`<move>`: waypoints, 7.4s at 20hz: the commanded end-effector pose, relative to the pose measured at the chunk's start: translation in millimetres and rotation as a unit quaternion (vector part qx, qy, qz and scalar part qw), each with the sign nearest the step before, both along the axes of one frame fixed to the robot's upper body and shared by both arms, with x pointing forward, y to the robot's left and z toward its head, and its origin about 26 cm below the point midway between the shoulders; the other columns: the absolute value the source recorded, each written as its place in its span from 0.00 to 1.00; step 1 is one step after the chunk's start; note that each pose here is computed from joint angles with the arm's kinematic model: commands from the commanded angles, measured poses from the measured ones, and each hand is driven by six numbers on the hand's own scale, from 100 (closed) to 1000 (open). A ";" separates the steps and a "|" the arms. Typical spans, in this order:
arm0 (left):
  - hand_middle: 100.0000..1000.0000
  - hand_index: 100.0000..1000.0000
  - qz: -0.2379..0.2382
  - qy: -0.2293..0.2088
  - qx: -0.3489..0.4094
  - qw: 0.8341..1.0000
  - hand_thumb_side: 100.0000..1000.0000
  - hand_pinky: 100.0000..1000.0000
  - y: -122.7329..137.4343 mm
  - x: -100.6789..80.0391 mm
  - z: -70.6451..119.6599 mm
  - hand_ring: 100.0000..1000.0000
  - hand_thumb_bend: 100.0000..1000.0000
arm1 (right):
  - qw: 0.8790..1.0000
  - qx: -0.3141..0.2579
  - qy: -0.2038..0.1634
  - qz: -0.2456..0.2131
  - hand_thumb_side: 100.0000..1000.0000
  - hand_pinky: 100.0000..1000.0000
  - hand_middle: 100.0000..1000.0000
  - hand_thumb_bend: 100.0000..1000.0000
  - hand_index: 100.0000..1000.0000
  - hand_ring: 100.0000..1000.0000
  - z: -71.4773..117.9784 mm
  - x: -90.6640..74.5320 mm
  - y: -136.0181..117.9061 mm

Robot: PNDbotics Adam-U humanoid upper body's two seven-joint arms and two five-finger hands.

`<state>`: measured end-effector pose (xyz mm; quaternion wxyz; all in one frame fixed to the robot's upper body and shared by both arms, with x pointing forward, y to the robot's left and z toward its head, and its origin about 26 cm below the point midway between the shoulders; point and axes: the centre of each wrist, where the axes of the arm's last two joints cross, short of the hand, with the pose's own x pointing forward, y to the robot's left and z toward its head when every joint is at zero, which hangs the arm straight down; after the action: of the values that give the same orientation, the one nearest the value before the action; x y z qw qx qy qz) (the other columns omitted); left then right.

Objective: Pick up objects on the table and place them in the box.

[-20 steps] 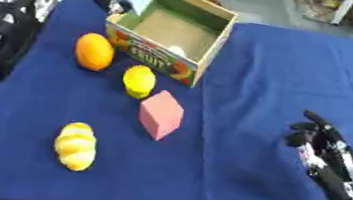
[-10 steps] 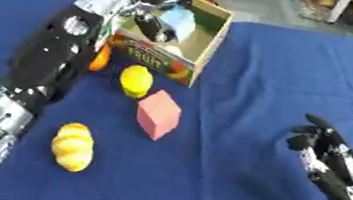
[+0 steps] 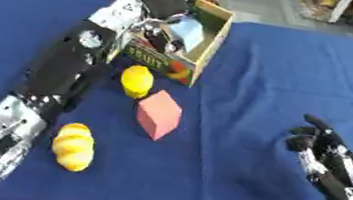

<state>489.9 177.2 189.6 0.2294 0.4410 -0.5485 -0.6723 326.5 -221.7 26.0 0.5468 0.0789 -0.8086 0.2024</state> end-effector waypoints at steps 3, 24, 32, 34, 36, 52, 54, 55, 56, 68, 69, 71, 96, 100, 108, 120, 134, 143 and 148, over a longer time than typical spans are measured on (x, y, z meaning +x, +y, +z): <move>0.75 0.92 0.000 -0.009 0.004 1.000 0.20 0.79 -0.1 0.7 15.2 0.71 0.39 | 1.000 0.000 -0.011 0.004 0.33 0.61 0.63 0.00 0.89 0.60 7.2 2.6 0.4; 0.65 0.86 0.137 0.100 -0.009 0.986 0.24 0.74 150.2 -46.1 99.0 0.61 0.33 | 1.000 -0.007 -0.013 -0.020 0.35 0.61 0.63 0.00 0.89 0.60 8.2 2.5 -13.1; 0.64 0.85 0.174 0.224 -0.016 0.959 0.36 0.73 162.9 -41.0 59.8 0.60 0.31 | 1.000 -0.006 -0.014 -0.019 0.35 0.61 0.63 0.00 0.89 0.60 8.3 2.4 -12.4; 0.65 0.85 0.173 0.241 -0.021 0.955 0.38 0.72 161.5 -38.5 52.0 0.61 0.31 | 1.000 -0.005 -0.013 -0.019 0.35 0.61 0.63 0.00 0.89 0.60 8.1 2.4 -12.3; 0.66 0.85 0.172 0.251 -0.024 0.952 0.39 0.73 159.8 -36.4 46.1 0.61 0.30 | 1.000 -0.005 -0.013 -0.019 0.35 0.61 0.63 0.00 0.89 0.60 8.0 2.4 -12.1; 0.72 0.86 0.183 0.224 0.000 0.957 0.29 0.74 144.0 -25.0 13.0 0.66 0.38 | 1.000 -0.003 -0.012 -0.017 0.34 0.61 0.63 0.00 0.89 0.60 7.7 2.4 -10.5; 0.68 0.84 0.185 0.227 0.007 0.956 0.22 0.71 144.0 -24.0 8.2 0.61 0.38 | 1.000 -0.003 -0.012 -0.017 0.34 0.61 0.63 0.00 0.89 0.60 7.8 2.5 -10.4; 0.65 0.83 0.185 0.227 0.012 0.956 0.18 0.69 143.8 -23.7 6.9 0.59 0.38 | 1.000 -0.003 -0.012 -0.017 0.34 0.61 0.63 0.00 0.89 0.60 7.9 2.6 -10.4; 0.62 0.80 0.185 0.226 0.015 0.956 0.13 0.67 143.5 -23.5 6.0 0.56 0.36 | 1.000 -0.003 -0.012 -0.017 0.34 0.61 0.63 0.00 0.89 0.60 7.9 2.6 -10.4; 0.33 0.53 0.157 0.140 -0.002 0.978 0.09 0.44 140.8 -25.9 13.6 0.32 0.23 | 1.000 -0.002 -0.014 -0.016 0.35 0.61 0.63 0.00 0.89 0.60 8.9 3.1 -10.2; 0.32 0.52 0.152 0.133 -0.005 0.979 0.12 0.43 140.3 -26.4 16.0 0.32 0.18 | 1.000 -0.002 -0.014 -0.016 0.35 0.61 0.63 0.00 0.89 0.60 9.0 3.2 -10.2; 0.32 0.51 0.143 0.121 -0.009 0.982 0.08 0.42 138.8 -27.8 23.4 0.31 0.20 | 1.000 -0.002 -0.014 -0.016 0.35 0.61 0.63 0.00 0.89 0.60 9.3 3.4 -10.3; 0.46 0.66 0.013 0.023 -0.053 0.998 0.07 0.57 -12.7 -2.1 26.0 0.46 0.15 | 1.000 0.000 -0.012 0.010 0.33 0.61 0.63 0.00 0.89 0.60 7.3 3.8 1.8; 0.47 0.67 0.029 0.022 -0.043 0.998 0.08 0.57 -13.1 -1.2 19.8 0.47 0.16 | 1.000 0.000 -0.012 0.010 0.33 0.61 0.62 0.00 0.89 0.60 7.2 3.7 2.0; 0.59 0.81 0.072 0.035 -0.026 0.996 0.11 0.66 1.2 1.6 21.3 0.55 0.23 | 1.000 0.000 -0.011 0.007 0.33 0.61 0.62 0.00 0.89 0.60 7.2 3.6 0.6; 0.69 0.87 0.059 0.057 -0.026 0.996 0.13 0.73 37.4 -14.1 76.3 0.62 0.27 | 1.000 -0.002 -0.012 -0.005 0.33 0.61 0.62 0.00 0.89 0.60 7.9 3.8 -5.2; 0.70 0.86 0.036 0.243 0.016 0.969 0.18 0.72 99.3 -47.3 74.0 0.64 0.30 | 1.000 -0.008 -0.016 -0.011 0.35 0.61 0.62 0.00 0.89 0.60 10.7 4.9 -10.6; 0.73 0.88 -0.014 0.304 0.044 0.952 0.24 0.74 76.2 -46.8 41.5 0.68 0.32 | 1.000 -0.007 -0.018 -0.008 0.35 0.61 0.62 0.00 0.89 0.60 11.5 5.5 -8.9; 0.73 0.88 -0.022 0.321 0.058 0.945 0.16 0.74 64.3 -44.5 28.1 0.68 0.32 | 1.000 -0.006 -0.018 -0.007 0.35 0.61 0.62 0.00 0.89 0.60 11.3 5.4 -8.5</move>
<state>444.8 241.9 209.6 0.3673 0.2025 -0.4250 -0.8022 329.2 -227.4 28.4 0.5462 0.0708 -0.8101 0.2011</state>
